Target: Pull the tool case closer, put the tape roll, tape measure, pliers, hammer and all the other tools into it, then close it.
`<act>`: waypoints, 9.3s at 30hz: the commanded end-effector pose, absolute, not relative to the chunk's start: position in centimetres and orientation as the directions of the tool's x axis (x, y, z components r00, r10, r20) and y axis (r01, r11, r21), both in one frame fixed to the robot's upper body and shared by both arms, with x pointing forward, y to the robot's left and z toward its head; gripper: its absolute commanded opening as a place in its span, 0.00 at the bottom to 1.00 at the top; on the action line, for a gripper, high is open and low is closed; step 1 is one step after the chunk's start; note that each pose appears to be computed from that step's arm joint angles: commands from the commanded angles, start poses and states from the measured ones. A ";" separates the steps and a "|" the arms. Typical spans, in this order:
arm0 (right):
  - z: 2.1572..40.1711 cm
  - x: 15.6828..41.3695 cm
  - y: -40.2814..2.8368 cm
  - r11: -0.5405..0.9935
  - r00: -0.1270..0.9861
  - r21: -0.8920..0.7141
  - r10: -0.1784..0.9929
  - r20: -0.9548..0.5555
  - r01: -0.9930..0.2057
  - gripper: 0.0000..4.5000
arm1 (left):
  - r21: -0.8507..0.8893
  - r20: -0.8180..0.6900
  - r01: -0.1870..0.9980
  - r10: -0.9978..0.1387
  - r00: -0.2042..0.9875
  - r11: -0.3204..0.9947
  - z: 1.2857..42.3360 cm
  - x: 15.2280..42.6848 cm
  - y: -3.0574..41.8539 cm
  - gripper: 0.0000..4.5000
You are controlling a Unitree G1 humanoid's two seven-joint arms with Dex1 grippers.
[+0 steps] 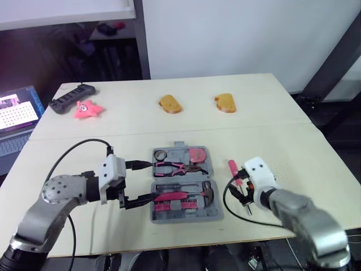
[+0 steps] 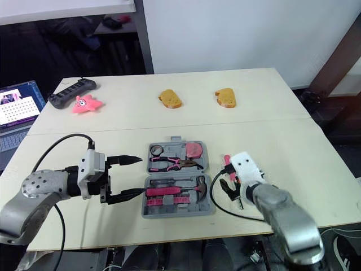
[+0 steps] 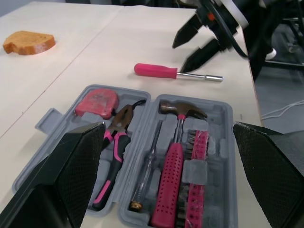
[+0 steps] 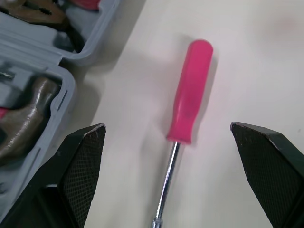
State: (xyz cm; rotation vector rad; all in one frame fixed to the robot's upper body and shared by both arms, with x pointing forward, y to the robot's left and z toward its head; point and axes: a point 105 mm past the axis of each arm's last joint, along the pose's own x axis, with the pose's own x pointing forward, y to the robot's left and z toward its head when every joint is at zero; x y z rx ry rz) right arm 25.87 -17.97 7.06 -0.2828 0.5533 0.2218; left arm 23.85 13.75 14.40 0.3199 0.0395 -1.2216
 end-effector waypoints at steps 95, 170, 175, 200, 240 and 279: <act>7.5 22.8 -1.0 -0.031 0.143 -0.190 0.542 -0.828 -0.981 0.08 | 0.225 -0.318 0.951 -0.907 0.276 0.211 12.6 18.1 20.2 1.00; 13.7 23.1 -4.4 0.171 0.177 -0.048 0.912 -0.370 -0.984 0.01 | 0.150 -0.340 0.920 -0.855 0.391 0.361 11.4 21.8 20.9 1.00; 12.1 28.9 -12.2 0.482 0.476 -0.125 0.729 -0.492 -0.867 0.00 | 0.112 -0.388 0.885 -0.800 0.457 0.451 8.6 25.2 20.7 0.59; 5.1 30.7 -9.3 0.348 0.387 -0.214 0.571 -0.724 -0.913 0.00 | 0.122 -0.504 0.920 -0.775 0.381 0.374 1.9 29.5 13.6 0.02; 5.5 26.9 -7.5 0.360 0.410 -0.236 0.553 -0.725 -0.903 0.00 | 0.087 -0.528 0.890 -0.736 0.423 0.448 1.2 24.4 16.0 0.02; 10.6 29.1 -13.7 0.598 0.565 -0.155 0.596 -0.571 -0.787 0.00 | -0.057 -0.252 0.958 -0.933 0.258 0.280 6.3 19.2 16.1 0.02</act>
